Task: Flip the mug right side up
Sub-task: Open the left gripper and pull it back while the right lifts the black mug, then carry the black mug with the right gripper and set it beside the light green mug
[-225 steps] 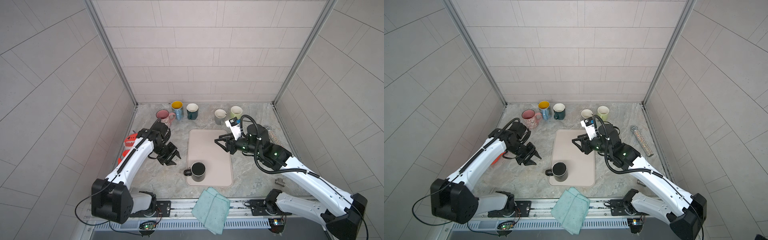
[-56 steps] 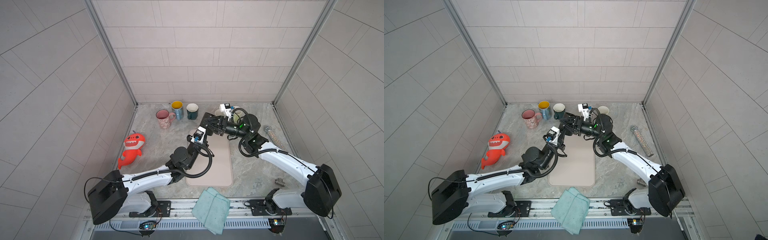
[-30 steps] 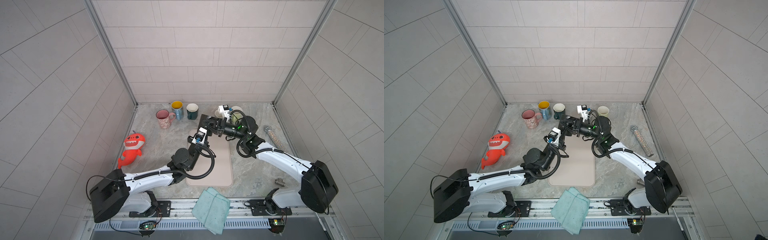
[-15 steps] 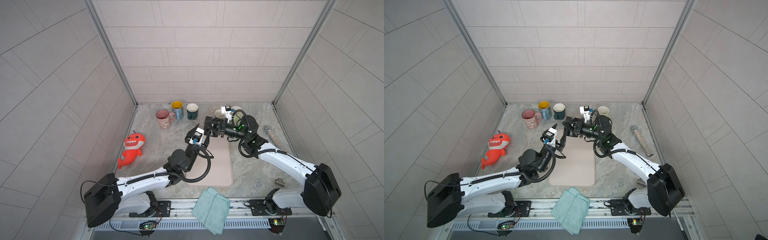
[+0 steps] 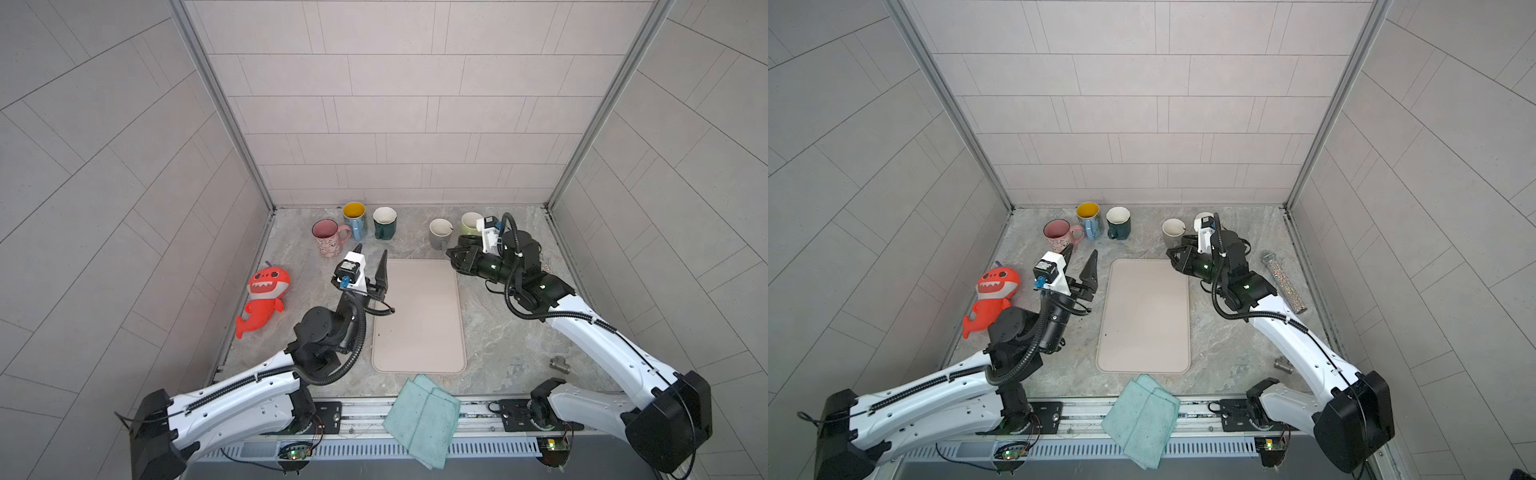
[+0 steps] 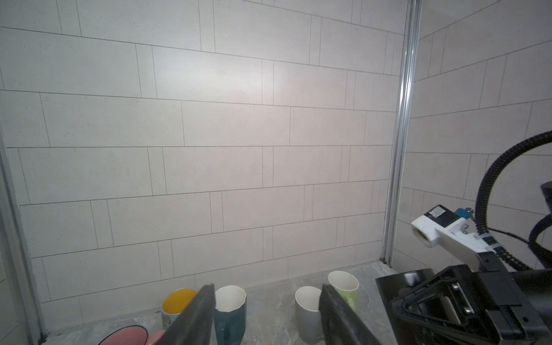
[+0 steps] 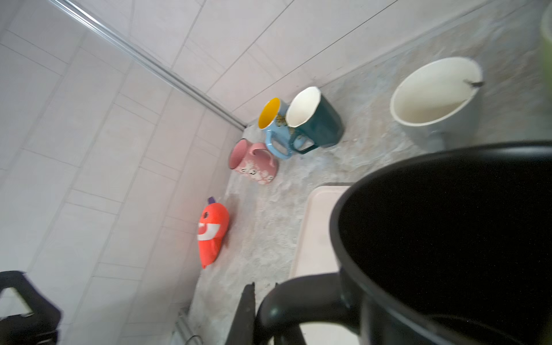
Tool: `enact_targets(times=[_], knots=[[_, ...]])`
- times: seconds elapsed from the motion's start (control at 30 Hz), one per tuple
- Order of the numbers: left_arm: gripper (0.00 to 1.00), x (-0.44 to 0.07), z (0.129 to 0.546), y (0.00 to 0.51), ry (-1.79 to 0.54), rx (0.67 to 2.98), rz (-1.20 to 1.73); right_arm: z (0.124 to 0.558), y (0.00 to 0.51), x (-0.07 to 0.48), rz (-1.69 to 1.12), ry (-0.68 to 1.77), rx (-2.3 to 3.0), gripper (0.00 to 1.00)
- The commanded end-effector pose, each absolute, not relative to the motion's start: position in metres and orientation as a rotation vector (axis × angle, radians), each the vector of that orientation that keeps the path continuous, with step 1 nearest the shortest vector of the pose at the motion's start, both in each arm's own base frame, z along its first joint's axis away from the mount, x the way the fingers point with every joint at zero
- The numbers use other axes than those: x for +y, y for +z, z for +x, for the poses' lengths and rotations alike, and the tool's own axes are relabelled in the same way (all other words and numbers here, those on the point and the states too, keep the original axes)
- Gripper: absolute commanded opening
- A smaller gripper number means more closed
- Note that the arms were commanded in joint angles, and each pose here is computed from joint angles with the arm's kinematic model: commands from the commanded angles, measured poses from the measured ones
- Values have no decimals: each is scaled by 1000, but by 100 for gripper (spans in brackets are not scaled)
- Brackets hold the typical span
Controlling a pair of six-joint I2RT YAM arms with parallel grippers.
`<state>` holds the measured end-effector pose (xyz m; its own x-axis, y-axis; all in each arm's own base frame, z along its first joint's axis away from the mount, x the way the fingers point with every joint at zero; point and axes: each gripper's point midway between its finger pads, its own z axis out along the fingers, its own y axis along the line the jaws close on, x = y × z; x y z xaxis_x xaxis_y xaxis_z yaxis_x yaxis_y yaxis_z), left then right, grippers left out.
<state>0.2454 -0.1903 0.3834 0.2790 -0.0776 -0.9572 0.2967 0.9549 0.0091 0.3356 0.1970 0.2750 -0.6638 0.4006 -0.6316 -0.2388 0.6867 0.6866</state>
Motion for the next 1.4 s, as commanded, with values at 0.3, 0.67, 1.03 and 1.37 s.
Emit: enact_targets(times=[0.3, 0.67, 1.03, 1.37], knots=[[59, -184, 248, 386, -215, 1275, 172, 406, 243, 101, 182, 278, 1896, 0], [58, -189, 249, 385, -204, 1254, 184, 453, 226, 69, 280, 403, 1736, 0], [58, -196, 251, 381, -226, 1219, 184, 476, 200, 63, 322, 639, 1572, 0], [58, -201, 251, 380, -234, 1215, 193, 478, 173, 60, 341, 634, 1598, 0]])
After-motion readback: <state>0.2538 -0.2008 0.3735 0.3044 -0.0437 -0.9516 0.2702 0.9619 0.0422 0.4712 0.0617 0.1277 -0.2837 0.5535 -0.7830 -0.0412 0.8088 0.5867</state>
